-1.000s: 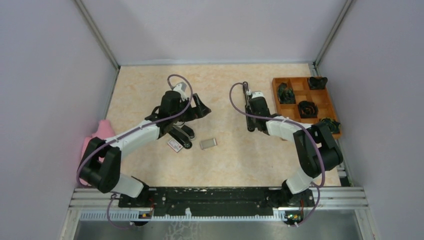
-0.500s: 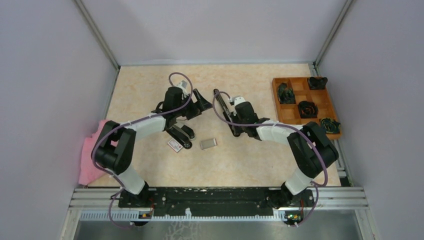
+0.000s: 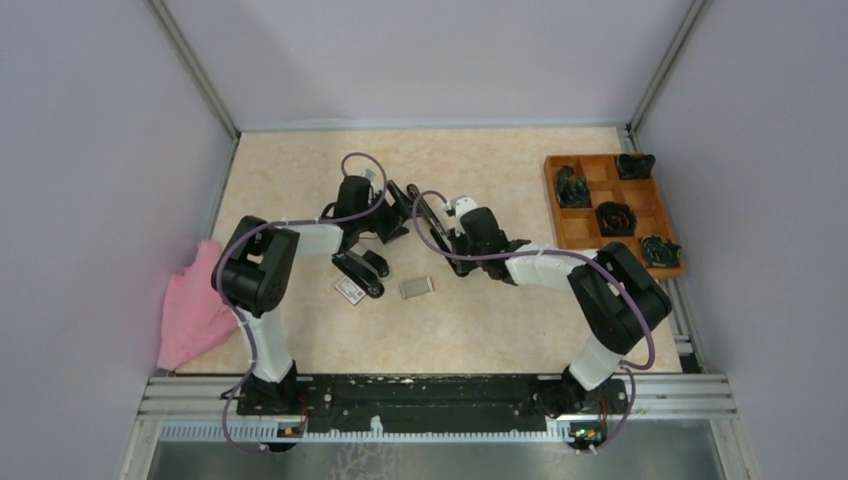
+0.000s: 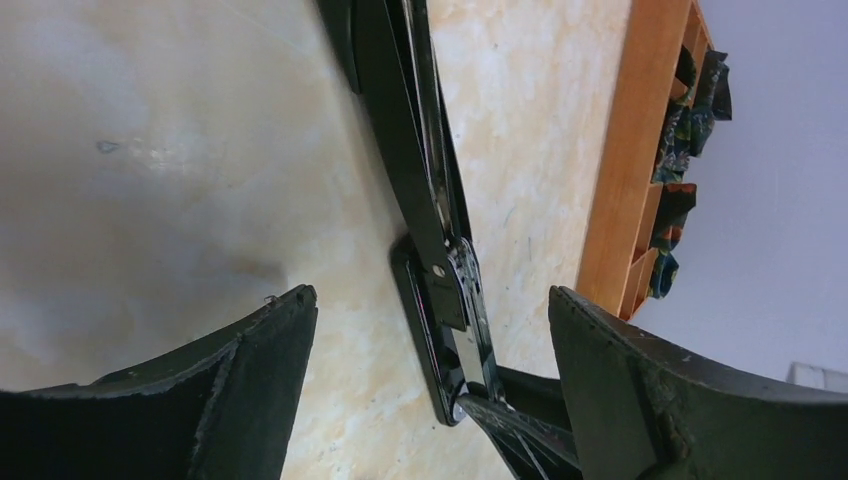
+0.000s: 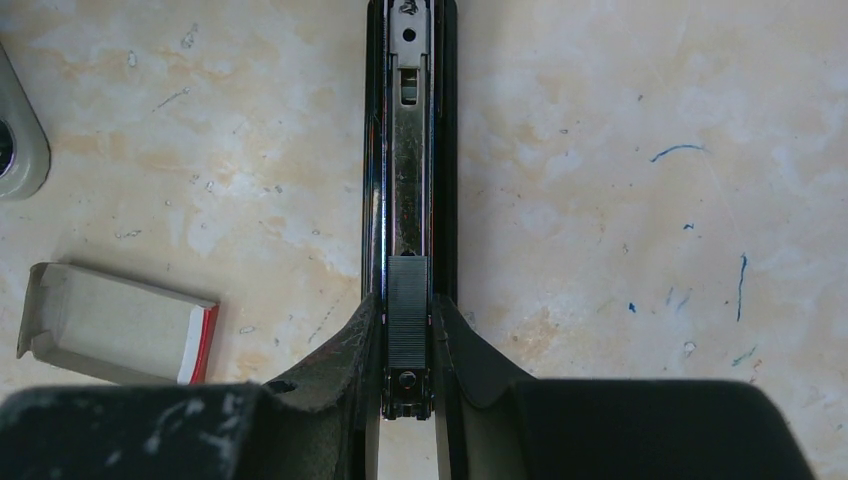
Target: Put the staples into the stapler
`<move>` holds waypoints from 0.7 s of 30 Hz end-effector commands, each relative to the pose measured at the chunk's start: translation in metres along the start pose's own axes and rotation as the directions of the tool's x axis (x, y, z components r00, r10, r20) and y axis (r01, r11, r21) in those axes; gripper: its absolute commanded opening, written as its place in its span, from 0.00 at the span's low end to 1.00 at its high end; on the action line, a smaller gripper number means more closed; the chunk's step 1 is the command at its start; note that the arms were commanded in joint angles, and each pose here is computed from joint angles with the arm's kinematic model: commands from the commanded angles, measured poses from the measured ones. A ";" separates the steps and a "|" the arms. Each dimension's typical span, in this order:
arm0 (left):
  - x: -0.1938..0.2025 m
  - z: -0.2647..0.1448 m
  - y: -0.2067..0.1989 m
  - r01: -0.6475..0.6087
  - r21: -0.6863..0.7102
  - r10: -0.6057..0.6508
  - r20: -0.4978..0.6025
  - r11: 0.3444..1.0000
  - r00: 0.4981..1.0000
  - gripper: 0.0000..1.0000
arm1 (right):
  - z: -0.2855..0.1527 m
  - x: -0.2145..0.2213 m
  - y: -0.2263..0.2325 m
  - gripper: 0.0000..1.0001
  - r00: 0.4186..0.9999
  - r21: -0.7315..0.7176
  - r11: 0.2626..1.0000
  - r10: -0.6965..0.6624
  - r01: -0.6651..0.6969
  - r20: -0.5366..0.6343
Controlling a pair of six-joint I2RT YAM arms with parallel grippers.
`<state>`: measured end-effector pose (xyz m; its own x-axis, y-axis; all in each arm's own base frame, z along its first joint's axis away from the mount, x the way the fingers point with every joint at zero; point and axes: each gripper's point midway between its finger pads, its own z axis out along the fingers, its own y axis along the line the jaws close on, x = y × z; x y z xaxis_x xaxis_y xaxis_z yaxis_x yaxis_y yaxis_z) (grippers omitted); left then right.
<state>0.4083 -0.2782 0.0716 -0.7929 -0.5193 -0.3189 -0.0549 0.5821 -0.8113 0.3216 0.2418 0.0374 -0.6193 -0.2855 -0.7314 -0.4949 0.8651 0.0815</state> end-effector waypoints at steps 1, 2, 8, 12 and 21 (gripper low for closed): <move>-0.014 0.009 -0.013 0.025 0.064 -0.026 0.023 0.998 0.999 0.89 | 0.003 -0.028 0.024 0.00 0.994 -0.063 0.996 -0.063 0.068 0.090; -0.014 0.012 -0.010 0.033 0.060 -0.034 0.021 0.998 0.999 0.88 | 0.002 -0.028 0.025 0.00 0.993 -0.064 0.995 -0.075 0.081 0.093; -0.015 0.024 0.004 0.089 0.057 -0.091 0.020 0.994 0.996 0.82 | 0.007 -0.020 0.035 0.00 0.991 -0.082 0.990 -0.113 0.119 0.074; -0.015 0.029 0.012 0.139 0.079 -0.140 0.002 0.987 0.990 0.78 | 0.010 -0.015 0.038 0.00 0.990 -0.093 0.987 -0.130 0.134 0.054; -0.055 0.010 0.005 0.059 0.222 -0.088 0.124 0.973 0.988 0.67 | 0.013 -0.009 0.047 0.00 0.986 -0.120 0.979 -0.164 0.166 0.026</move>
<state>0.4398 -0.2688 0.0534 -0.7620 -0.6124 -0.2104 -0.1015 0.4339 -0.8953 0.3180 0.2698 0.0358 -0.5439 -0.3796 -0.7484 -0.5969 0.8019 0.0271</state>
